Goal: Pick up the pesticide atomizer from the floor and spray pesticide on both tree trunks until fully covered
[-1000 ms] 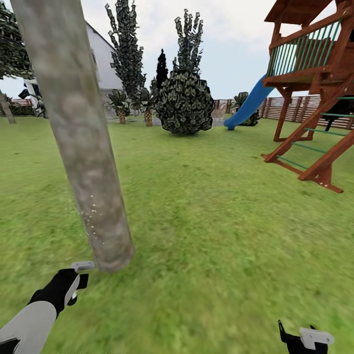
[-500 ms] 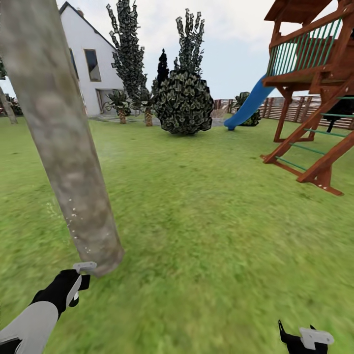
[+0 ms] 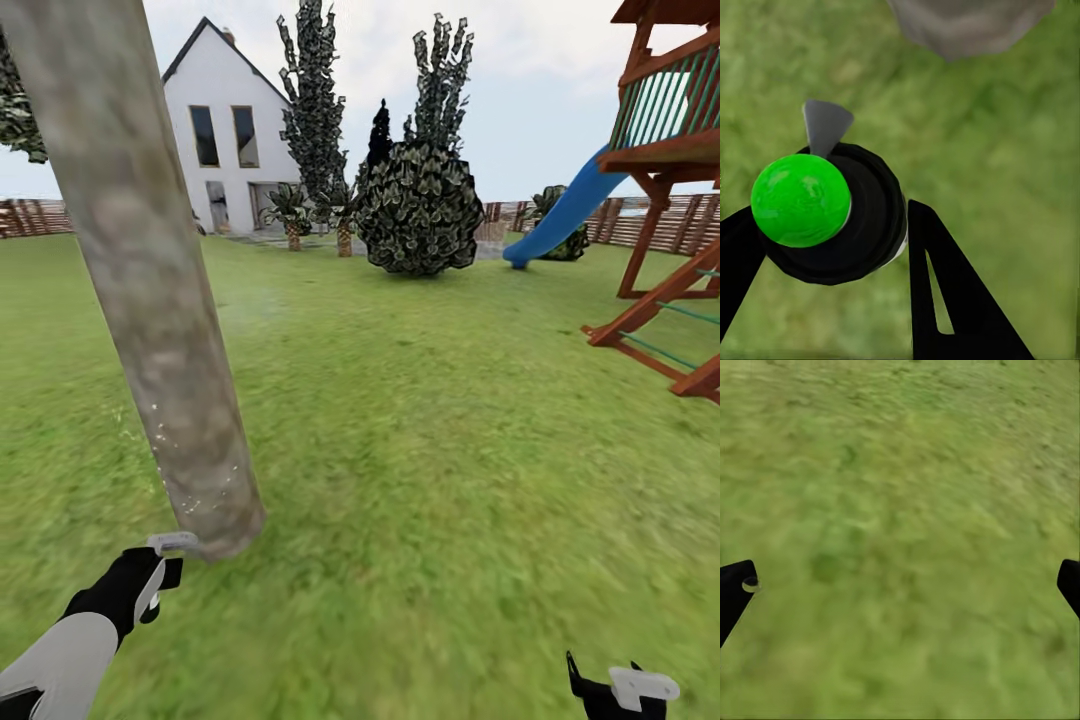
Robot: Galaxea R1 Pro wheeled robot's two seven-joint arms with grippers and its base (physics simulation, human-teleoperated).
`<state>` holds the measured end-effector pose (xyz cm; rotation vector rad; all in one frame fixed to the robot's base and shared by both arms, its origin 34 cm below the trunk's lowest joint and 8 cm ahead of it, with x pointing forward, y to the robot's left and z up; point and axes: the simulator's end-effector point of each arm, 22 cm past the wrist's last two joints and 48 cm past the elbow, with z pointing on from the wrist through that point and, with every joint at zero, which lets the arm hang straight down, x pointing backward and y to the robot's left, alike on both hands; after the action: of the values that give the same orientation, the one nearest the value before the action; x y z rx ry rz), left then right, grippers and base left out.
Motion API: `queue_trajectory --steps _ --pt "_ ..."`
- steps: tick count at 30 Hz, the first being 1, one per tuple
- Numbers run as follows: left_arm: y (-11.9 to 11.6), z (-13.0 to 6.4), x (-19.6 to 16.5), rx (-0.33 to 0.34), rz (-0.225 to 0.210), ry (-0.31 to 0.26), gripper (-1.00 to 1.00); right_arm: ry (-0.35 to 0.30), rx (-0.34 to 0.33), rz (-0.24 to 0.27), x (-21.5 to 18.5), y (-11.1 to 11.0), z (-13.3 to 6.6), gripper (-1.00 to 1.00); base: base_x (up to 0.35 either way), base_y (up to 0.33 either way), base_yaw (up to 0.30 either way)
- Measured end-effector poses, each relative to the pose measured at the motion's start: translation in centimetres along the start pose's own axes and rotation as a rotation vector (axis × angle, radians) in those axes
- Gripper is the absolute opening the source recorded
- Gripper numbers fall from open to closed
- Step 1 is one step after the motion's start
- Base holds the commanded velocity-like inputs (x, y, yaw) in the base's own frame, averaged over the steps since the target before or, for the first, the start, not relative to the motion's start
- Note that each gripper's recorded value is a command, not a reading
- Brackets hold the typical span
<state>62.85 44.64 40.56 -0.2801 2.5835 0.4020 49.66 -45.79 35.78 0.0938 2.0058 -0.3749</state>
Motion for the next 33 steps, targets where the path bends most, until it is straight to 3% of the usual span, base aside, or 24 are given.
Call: queue_trajectory --steps 8,16,27,33 --pt "0.05 0.01 0.03 -0.003 0.001 0.001 -1.00 0.000 0.000 0.000 -0.02 -0.01 0.01 1.00 0.236 -0.187 0.277" --pt "0.19 -0.11 -0.38 -0.008 -0.004 -0.008 -1.00 0.000 0.000 0.000 0.01 0.00 0.00 1.00 0.029 -0.192 0.273" --pt "0.15 -0.11 -0.37 -0.008 -0.003 -0.008 -1.00 -0.001 0.000 0.000 -0.05 -0.03 0.02 1.00 0.080 -0.178 0.027" --pt "0.15 -0.12 -0.39 -0.008 -0.003 -0.009 -1.00 -0.001 0.000 0.000 -0.04 -0.03 0.01 1.00 0.114 -0.248 0.238"
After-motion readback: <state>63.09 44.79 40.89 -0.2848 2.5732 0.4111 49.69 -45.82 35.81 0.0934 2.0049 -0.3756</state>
